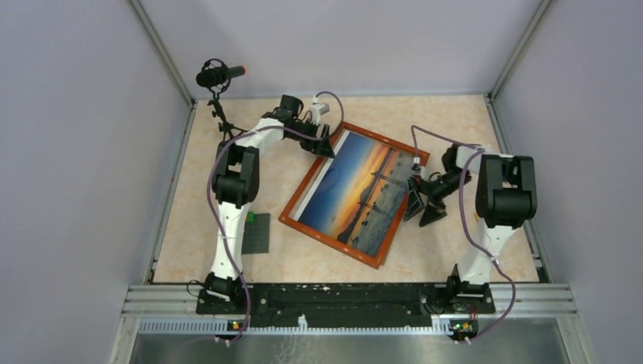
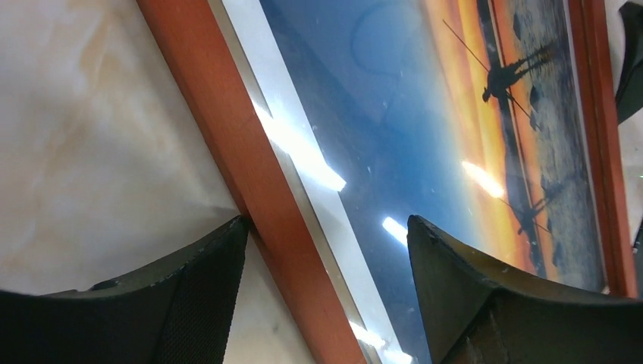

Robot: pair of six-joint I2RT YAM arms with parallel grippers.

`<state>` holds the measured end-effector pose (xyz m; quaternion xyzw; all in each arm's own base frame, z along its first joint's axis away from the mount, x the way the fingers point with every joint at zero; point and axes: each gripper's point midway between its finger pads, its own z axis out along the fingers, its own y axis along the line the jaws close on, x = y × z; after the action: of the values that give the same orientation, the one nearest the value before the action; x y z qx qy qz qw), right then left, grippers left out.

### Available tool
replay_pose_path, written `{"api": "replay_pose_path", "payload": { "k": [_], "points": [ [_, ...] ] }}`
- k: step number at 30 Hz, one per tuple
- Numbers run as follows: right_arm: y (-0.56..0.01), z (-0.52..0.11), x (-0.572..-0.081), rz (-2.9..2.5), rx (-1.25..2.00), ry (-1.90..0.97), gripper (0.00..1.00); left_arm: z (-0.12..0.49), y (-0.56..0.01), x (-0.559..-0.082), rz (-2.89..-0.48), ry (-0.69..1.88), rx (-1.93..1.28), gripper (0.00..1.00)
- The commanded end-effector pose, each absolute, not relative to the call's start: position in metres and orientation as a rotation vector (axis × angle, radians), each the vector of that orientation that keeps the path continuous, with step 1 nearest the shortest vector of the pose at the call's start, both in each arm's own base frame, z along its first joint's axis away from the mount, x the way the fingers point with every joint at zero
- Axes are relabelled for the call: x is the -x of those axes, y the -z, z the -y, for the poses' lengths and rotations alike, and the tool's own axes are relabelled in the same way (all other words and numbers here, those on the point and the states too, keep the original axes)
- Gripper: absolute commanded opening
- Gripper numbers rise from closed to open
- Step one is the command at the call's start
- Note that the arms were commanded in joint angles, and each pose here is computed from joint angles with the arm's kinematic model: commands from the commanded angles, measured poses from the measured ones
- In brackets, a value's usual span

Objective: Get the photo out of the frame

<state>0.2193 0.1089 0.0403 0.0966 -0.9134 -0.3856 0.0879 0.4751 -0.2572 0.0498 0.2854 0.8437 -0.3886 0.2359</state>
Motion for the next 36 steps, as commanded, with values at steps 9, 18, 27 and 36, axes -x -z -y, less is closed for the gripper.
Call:
{"api": "replay_pose_path", "payload": {
  "k": [9,18,27,36],
  "points": [
    [-0.11,-0.021,-0.325,3.132,-0.581,1.015,0.91,0.3,-0.048,-0.534,-2.166,0.857,-0.982,0.88],
    [-0.128,-0.023,-0.467,3.42,-0.513,0.961,0.91,0.233,-0.165,-0.475,-1.873,0.467,-1.276,0.99],
    [-0.1,-0.079,-0.513,3.405,-0.699,0.953,0.91,0.204,-0.14,-0.302,-1.629,0.277,-1.736,0.99],
    [-0.066,-0.079,-0.501,3.34,-0.725,0.93,0.91,0.241,-0.115,-0.239,-1.389,0.16,-1.816,0.99]
  ]
}}
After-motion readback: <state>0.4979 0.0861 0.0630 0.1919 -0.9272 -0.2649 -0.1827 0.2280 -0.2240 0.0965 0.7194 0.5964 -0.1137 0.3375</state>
